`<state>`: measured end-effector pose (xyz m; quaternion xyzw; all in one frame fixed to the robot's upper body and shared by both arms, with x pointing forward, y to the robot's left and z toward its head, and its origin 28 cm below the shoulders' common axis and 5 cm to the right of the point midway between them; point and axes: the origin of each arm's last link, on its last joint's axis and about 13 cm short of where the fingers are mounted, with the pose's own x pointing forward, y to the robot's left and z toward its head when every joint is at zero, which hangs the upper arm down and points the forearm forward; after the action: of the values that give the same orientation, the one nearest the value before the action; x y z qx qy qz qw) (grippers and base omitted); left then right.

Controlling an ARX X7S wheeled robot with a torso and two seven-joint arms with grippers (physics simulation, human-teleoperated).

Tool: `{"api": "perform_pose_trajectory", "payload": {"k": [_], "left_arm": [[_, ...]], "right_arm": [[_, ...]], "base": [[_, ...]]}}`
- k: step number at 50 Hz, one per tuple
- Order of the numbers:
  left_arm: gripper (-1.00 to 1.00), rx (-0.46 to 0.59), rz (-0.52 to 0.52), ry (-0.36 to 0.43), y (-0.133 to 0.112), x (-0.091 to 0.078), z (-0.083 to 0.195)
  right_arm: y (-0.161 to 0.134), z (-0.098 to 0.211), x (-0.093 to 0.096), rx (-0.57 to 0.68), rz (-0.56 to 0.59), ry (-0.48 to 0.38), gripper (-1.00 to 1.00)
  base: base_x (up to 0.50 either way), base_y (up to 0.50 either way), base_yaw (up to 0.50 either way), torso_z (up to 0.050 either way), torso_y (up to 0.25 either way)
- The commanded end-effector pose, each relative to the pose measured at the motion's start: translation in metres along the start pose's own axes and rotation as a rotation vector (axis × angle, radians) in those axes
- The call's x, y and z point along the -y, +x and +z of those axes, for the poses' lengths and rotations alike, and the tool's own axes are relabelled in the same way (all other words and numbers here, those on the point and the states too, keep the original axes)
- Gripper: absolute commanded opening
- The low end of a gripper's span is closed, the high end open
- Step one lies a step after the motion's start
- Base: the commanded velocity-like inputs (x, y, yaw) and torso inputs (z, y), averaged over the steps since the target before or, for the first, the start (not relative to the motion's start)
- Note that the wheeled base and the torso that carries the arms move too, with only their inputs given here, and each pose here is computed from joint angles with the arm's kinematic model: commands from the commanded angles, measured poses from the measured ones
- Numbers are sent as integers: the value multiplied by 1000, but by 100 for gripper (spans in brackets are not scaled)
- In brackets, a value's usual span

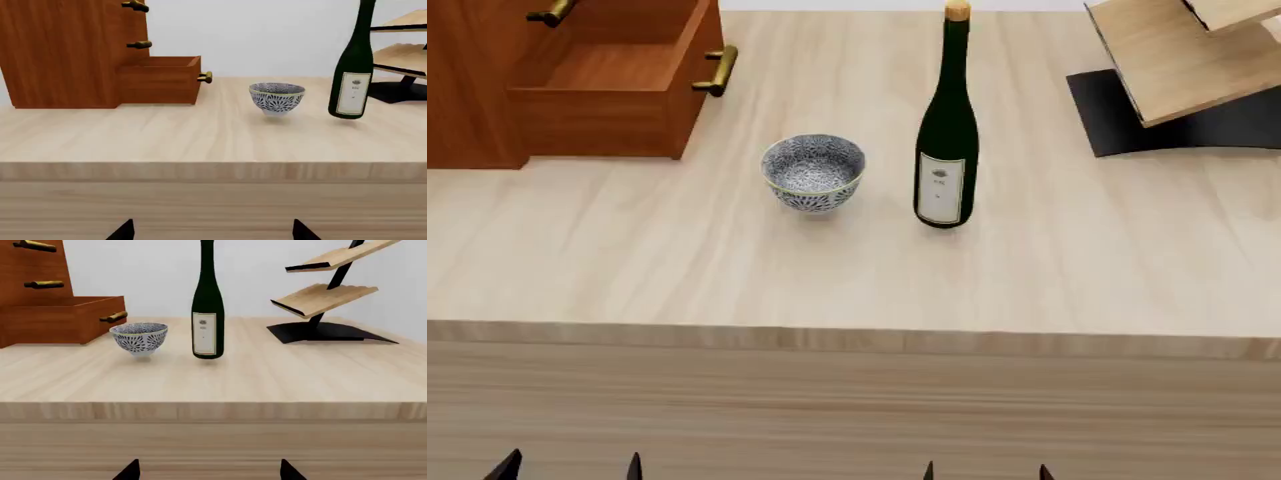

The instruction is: Put the bowl in the bottom drawer of the cabinet.

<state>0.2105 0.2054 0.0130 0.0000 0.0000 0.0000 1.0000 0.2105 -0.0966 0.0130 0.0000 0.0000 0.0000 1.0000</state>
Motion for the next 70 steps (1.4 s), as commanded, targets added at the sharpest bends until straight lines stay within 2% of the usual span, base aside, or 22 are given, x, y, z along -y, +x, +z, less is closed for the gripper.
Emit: {"api": "perform_pose_trajectory", "payload": {"k": [1,2,5,7,10,19,30,34,37,46,57,70], "left_arm": [[100,0,0,10,0,0,0],[100,5,2,5,-1,0,1],[100,11,78,63,-4,1,0],[100,11,54,32,-6,1,2],[100,13,69,38,-8,0,6],[100,26,72,50,-7,-1,27],[100,62,66,77,-5,-1,61],[100,90,67,121,0,0,73],[100,108,68,125,1,0,86],[100,138,67,154,6,1,102],[100,159,67,167,5,2,113],[100,176,60,174,0,2,115]], "right_arm": [[0,0,0,0,0,-9,100],[0,0,-1,-14,-20,-16,100],[-2,4,-2,-21,-7,-4,100],[-2,7,-2,-30,-5,-13,100],[-1,10,-1,-30,-26,-46,100],[3,34,2,2,-22,-58,100],[7,66,1,59,11,-115,100],[8,78,0,76,38,-106,100],[8,88,0,99,37,-126,100],[11,108,0,123,50,-136,100],[11,125,2,169,42,-164,100],[9,129,3,194,35,-146,100]], "base": [[0,0,0,0,0],[0,0,0,0,0],[0,0,0,0,0],[0,0,0,0,0],[0,0,0,0,0],[0,0,0,0,0],[0,0,0,0,0],[0,0,0,0,0],[0,0,0,0,0],[0,0,0,0,0],[0,0,0,0,0],[0,0,0,0,0]]}}
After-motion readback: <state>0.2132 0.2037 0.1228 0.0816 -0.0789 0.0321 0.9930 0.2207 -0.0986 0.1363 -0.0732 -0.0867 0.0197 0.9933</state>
